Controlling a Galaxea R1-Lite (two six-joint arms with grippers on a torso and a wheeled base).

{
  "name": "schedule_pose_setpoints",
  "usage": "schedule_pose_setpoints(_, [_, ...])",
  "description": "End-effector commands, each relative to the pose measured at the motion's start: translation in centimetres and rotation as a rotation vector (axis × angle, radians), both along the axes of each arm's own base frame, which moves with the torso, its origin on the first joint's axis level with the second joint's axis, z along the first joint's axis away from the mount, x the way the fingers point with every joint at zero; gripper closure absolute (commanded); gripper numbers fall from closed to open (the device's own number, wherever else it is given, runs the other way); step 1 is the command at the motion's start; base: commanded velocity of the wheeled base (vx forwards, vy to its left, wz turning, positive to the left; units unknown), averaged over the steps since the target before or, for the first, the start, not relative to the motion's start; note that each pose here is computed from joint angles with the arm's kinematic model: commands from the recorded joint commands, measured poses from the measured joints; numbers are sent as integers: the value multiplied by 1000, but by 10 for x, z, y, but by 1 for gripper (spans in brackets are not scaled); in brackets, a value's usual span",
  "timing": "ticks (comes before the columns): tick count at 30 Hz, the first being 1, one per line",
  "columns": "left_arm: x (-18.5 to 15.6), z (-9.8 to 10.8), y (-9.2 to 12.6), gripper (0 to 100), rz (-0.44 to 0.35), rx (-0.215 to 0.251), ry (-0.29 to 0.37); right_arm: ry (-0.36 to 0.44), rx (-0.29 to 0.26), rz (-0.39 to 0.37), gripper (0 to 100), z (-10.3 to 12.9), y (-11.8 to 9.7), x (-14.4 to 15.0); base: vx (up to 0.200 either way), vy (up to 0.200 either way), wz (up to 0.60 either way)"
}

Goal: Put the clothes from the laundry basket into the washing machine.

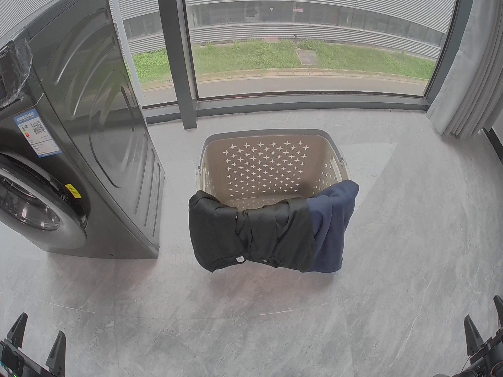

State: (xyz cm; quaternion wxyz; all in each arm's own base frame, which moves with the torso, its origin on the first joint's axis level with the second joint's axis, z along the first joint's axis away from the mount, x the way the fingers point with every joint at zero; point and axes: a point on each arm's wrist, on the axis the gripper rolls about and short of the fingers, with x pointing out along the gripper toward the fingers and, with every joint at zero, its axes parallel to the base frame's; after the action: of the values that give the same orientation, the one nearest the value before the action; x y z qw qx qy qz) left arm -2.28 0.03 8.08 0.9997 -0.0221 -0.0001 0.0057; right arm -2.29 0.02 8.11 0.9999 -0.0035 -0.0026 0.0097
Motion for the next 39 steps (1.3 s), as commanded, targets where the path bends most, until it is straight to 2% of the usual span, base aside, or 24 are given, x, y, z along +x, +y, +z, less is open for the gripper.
schedule_pose_setpoints(1, [0, -5, 0, 0, 1, 0, 6, 2, -1, 1, 0, -5, 0, 0, 0, 0, 0])
schedule_pose_setpoints(6, [0, -5, 0, 0, 1, 0, 5, 2, -1, 1, 0, -5, 0, 0, 0, 0, 0])
schedule_pose_setpoints(39, [0, -5, 0, 0, 1, 0, 6, 2, -1, 1, 0, -5, 0, 0, 0, 200, 0])
